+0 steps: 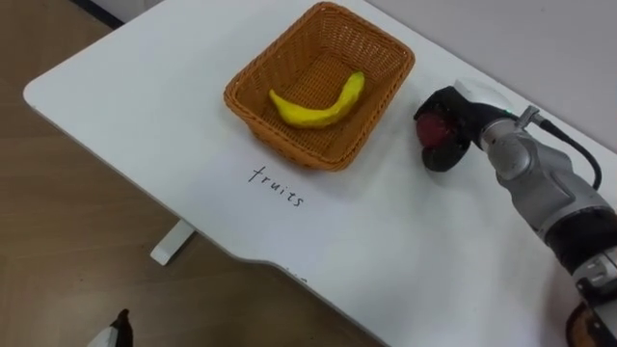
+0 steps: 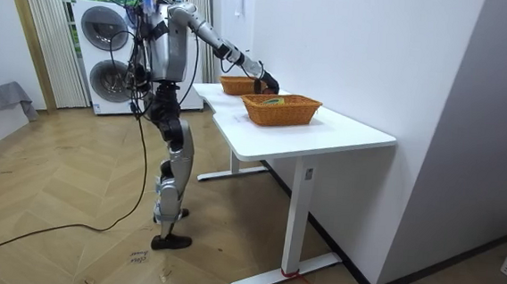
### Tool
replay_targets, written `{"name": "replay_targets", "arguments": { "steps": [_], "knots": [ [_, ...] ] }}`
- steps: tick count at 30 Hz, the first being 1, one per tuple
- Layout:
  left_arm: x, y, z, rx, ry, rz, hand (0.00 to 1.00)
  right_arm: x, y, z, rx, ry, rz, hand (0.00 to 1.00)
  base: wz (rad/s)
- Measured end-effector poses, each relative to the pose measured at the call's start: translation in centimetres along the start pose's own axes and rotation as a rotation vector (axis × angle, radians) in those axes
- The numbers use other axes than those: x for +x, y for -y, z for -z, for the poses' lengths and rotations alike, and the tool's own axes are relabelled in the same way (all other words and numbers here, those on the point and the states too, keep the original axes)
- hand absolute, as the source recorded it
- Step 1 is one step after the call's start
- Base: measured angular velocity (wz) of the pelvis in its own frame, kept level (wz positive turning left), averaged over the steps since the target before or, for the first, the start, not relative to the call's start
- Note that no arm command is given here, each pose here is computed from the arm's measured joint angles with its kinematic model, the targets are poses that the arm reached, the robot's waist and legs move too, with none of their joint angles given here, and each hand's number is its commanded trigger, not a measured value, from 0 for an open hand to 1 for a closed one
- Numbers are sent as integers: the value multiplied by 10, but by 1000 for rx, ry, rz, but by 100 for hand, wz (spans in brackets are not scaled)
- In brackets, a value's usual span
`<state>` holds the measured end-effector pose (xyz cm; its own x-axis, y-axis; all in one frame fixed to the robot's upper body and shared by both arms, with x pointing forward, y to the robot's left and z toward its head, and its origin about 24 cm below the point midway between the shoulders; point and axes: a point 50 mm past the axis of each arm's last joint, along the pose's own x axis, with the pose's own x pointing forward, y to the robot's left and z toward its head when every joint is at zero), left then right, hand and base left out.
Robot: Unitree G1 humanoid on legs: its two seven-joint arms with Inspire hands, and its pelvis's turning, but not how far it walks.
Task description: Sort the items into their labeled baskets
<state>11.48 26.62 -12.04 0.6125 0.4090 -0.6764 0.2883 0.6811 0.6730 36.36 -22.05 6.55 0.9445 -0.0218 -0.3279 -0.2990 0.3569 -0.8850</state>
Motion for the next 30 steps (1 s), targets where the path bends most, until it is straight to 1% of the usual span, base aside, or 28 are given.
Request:
{"name": "replay_targets", "arguments": {
  "steps": [13,21,25,30],
  "knots": [
    [1,-1,-2,-1,5,-2,0,0,2,1,-1,-7,4,100,0],
    [-1,2,0,7,3,0,0,0,1,4,118,-5,-11,100,-2],
    [-2,1,-2,1,15,-7,0,-1,1,3,132,4,-21,100,1],
    [-4,1,-3,-17,14,-18,0,-9,4,-9,106,85,-40,100,-5]
  ]
}}
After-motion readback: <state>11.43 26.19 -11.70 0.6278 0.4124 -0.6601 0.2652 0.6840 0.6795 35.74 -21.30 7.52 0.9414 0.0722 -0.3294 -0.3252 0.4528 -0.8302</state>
